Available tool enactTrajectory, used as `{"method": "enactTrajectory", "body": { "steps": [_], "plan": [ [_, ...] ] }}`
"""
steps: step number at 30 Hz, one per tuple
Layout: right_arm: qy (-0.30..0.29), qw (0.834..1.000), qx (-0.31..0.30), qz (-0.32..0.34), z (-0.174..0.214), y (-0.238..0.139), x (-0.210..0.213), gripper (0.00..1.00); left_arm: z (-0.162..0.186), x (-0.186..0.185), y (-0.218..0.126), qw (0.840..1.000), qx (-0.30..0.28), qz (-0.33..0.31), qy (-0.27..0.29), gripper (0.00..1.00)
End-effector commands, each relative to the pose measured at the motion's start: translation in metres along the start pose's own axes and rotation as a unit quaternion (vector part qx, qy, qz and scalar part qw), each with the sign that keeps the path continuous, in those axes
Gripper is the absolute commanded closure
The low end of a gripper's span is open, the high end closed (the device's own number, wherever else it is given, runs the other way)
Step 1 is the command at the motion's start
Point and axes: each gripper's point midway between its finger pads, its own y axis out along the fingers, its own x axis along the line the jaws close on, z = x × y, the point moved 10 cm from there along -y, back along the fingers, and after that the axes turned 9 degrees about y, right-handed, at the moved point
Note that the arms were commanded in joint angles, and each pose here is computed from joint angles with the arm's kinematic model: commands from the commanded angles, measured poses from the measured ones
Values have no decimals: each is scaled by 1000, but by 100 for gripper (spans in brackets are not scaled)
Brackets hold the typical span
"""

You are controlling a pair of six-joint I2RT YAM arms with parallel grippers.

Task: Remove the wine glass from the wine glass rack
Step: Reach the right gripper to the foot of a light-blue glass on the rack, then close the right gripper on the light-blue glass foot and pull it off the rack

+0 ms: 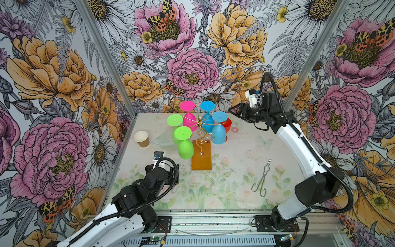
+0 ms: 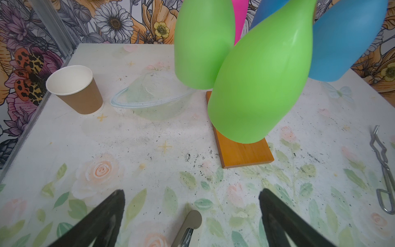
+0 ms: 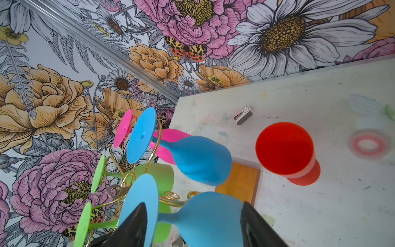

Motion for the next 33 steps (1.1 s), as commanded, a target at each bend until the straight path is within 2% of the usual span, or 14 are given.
{"method": "enactTrajectory", "body": {
  "steps": [1, 13, 24, 28, 33],
  "plan": [
    [-10, 998, -2, -56, 3, -6, 17, 34, -4, 1, -4, 1000, -7, 11, -4, 1],
    [-4, 996, -2, -86, 3, 3, 19, 43, -3, 1, -4, 1000, -7, 13, -5, 1],
    [-7, 993, 34, -109, 11, 20, 27, 41, -3, 1, -3, 1000, -5, 13, -5, 1],
    [-9, 993, 41, -111, 13, 26, 28, 47, -3, 1, -3, 1000, -7, 14, -6, 1],
    [-6, 994, 40, -105, 12, 29, 24, 63, -2, 1, -3, 1000, -7, 12, -7, 1]
  ]
}}
